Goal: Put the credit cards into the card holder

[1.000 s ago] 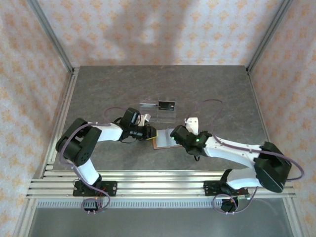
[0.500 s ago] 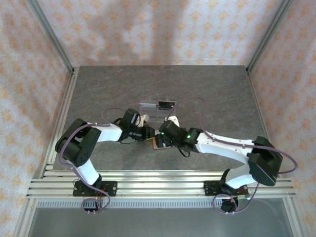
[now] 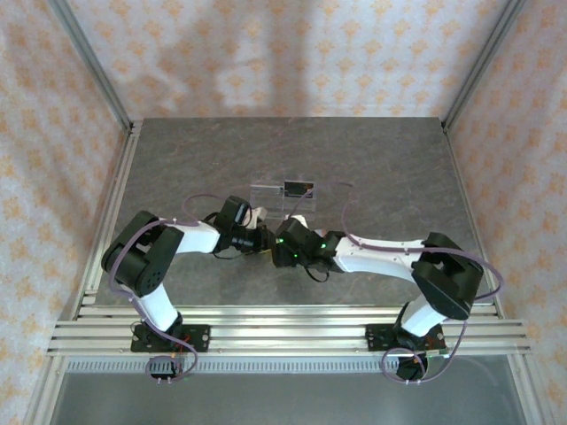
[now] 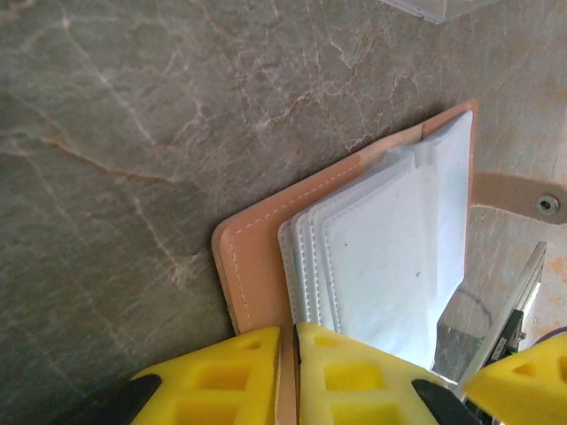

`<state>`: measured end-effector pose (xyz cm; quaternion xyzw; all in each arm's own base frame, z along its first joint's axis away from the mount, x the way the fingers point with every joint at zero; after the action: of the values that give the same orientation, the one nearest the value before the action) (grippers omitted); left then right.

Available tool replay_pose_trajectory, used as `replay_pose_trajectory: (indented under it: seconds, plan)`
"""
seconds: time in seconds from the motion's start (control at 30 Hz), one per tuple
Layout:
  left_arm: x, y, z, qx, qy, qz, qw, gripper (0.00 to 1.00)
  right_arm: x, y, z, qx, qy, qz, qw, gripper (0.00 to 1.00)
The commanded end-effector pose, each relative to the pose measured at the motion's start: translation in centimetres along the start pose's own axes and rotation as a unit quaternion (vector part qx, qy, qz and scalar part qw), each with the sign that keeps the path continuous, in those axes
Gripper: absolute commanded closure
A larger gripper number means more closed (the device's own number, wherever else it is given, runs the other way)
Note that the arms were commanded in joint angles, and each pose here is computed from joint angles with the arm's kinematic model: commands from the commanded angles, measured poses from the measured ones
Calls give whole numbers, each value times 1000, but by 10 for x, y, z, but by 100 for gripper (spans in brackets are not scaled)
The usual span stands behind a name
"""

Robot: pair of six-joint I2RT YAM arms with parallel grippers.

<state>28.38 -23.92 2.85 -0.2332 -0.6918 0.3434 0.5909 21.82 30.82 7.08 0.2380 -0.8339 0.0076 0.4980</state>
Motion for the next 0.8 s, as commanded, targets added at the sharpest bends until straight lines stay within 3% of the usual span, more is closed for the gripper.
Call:
replay_pose_trajectory:
  seconds: [0.0, 0.47, 0.6, 0.77]
  plan:
    - [-2, 8, -1, 1, 1, -7, 1000, 84, -16, -3, 3, 0, 5, 12, 1000, 40]
    - [-2, 18, 1, 5, 2, -11, 1000, 85, -13, -46, 11, 4, 12, 119, 993, 29]
    - [-3, 18, 0, 5, 3, -8, 1000, 85, -10, -57, 12, 8, 13, 151, 988, 31]
    - [-3, 20, 1, 6, 1, -10, 1000, 85, -6, -65, 10, 11, 10, 177, 984, 40]
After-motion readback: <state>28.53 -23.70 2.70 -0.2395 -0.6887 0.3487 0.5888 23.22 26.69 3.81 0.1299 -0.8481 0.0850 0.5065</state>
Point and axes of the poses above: each hand's point on the last joint's axis, 136 mm out from that joint toward the fingers, its own x axis back along the fingers, its own y axis along the line the jaws close on, z = x × y, the point moved 1 cm from there along x, back along the fingers, and after that the axes turned 7 degrees about x, right-handed, at the moved point
